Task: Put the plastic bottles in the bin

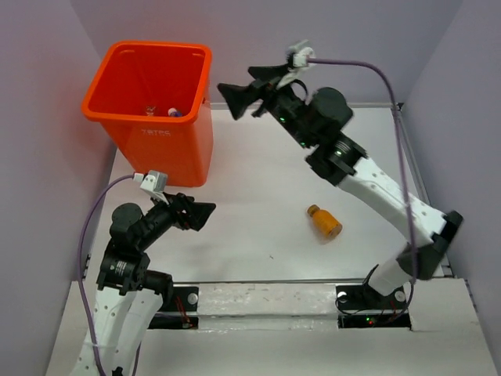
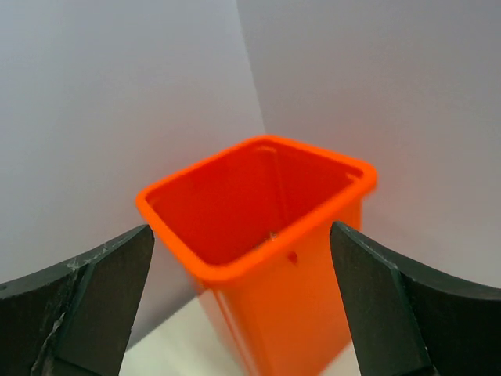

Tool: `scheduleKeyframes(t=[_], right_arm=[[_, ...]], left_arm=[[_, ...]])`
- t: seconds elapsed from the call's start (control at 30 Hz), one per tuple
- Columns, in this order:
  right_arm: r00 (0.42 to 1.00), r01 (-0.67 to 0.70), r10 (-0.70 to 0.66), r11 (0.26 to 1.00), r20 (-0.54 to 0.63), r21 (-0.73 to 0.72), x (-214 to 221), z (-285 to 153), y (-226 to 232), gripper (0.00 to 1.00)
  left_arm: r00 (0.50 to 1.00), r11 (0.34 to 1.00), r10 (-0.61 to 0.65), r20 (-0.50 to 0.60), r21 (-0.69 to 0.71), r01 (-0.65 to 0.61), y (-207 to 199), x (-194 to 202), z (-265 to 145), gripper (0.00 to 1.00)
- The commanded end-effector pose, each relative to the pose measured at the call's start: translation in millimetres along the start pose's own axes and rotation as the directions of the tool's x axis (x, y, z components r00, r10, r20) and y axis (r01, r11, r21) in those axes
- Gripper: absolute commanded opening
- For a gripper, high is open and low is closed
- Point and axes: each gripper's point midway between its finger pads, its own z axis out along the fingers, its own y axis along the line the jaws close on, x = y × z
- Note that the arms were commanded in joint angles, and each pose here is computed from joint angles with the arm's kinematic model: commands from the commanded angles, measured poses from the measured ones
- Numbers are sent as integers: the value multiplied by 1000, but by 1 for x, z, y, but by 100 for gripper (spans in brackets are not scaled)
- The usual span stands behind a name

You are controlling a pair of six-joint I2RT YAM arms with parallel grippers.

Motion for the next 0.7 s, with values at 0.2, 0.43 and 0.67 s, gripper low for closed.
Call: scheduleKeyframes(t=[0.2,0.43,0.67], right_arm=[[615,209,341,799,-711,564,160,-295,-145,100],[375,432,490,659,-787,616,189,-378,-165,100],[62,467,573,707,-817,531,242,-423,-169,100]], left_arm=[[995,987,91,41,132,-95,-26,-12,11,99],[994,986,86,66,140,-94,-36,-12,3,99],[995,989,75,72,124,-84,-37,-12,0,99]])
